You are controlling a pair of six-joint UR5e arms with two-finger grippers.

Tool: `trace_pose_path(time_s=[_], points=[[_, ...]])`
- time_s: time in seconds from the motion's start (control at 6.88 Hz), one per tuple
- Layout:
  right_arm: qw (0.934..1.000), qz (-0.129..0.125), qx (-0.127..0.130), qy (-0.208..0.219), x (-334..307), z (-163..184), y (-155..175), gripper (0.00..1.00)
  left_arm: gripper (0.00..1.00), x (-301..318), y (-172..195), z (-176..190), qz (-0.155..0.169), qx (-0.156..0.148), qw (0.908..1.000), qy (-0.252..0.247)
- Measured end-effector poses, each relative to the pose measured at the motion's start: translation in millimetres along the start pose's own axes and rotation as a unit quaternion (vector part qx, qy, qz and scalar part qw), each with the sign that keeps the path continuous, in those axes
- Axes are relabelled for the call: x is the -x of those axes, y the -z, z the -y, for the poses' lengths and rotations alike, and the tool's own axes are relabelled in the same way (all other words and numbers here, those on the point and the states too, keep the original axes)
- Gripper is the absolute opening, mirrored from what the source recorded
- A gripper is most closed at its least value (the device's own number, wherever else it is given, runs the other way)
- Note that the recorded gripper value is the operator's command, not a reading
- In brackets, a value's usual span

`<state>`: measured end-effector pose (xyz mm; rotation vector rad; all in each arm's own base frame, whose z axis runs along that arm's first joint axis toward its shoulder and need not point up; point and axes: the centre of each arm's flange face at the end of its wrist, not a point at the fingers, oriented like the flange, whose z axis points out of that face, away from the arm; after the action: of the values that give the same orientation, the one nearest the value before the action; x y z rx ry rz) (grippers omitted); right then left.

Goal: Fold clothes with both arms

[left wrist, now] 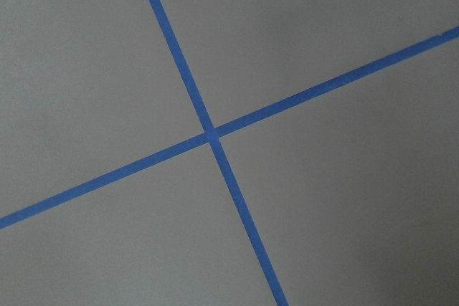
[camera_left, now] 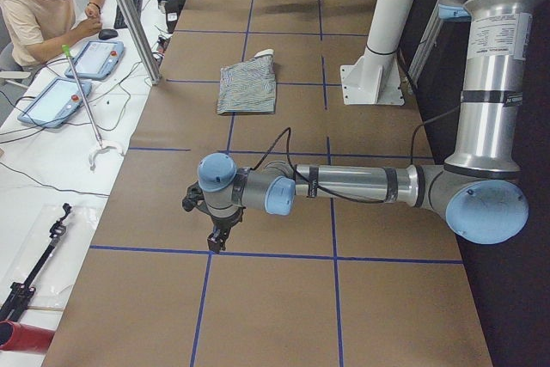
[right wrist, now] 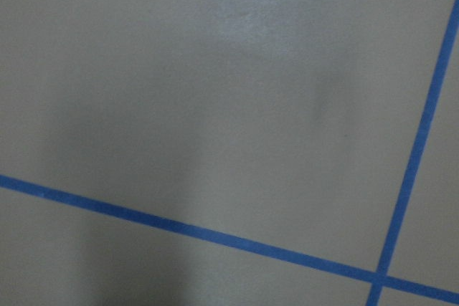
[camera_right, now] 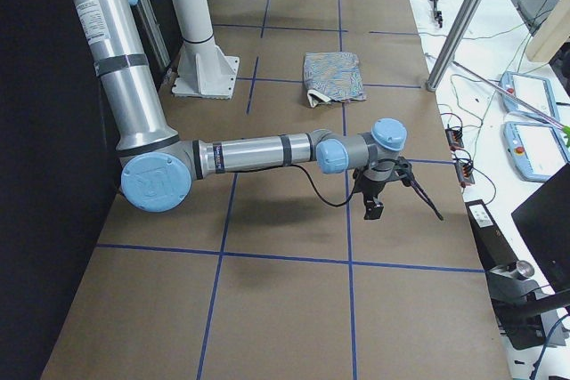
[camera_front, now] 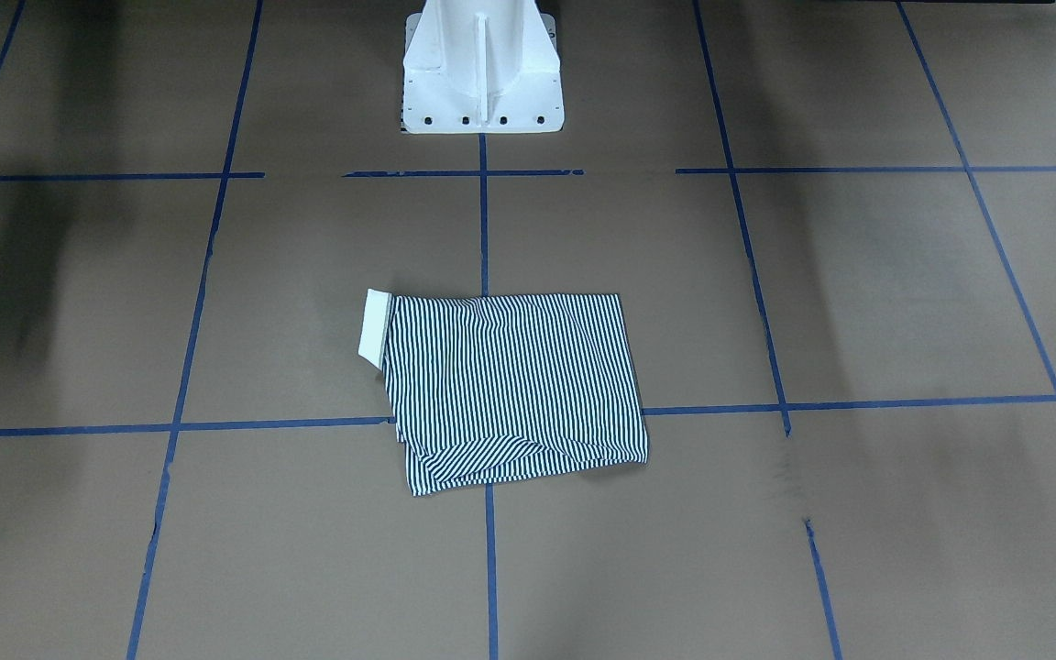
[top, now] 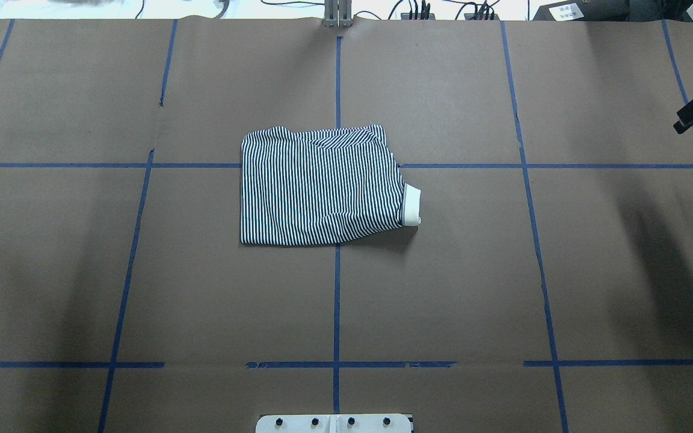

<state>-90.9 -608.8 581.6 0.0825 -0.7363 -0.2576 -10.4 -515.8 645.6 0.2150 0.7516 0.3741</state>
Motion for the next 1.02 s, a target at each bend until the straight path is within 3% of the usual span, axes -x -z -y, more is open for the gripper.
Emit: trace_pose_path(time_s=[0.15, 0.44, 0.73, 1.02], points=[[0.9995, 0.031, 0.006, 0.003, 4.1, -14.0, -5.6, 1.00, 1.00, 0.9, -0.2, 1.7, 0.000, -0.003, 1.0000, -0.003], [0.9985, 0.053, 0.007, 0.007, 7.1, -28.2, -7.2, 1.00, 1.00, 1.2, 5.7, 7.8, 0.003, -0.011, 0.9999, -0.006], [0.9991, 0.041, 0.005, 0.009, 5.7, -27.9, -6.2, 1.00, 1.00, -1.3, 12.4, 17.5, 0.004, -0.018, 0.9998, -0.012], [0.9994, 0.028, -0.017, -0.002, -12.5, -28.2, 17.9, 1.00, 1.00, 0.2, 15.6, 19.6, 0.006, -0.021, 0.9997, -0.011]])
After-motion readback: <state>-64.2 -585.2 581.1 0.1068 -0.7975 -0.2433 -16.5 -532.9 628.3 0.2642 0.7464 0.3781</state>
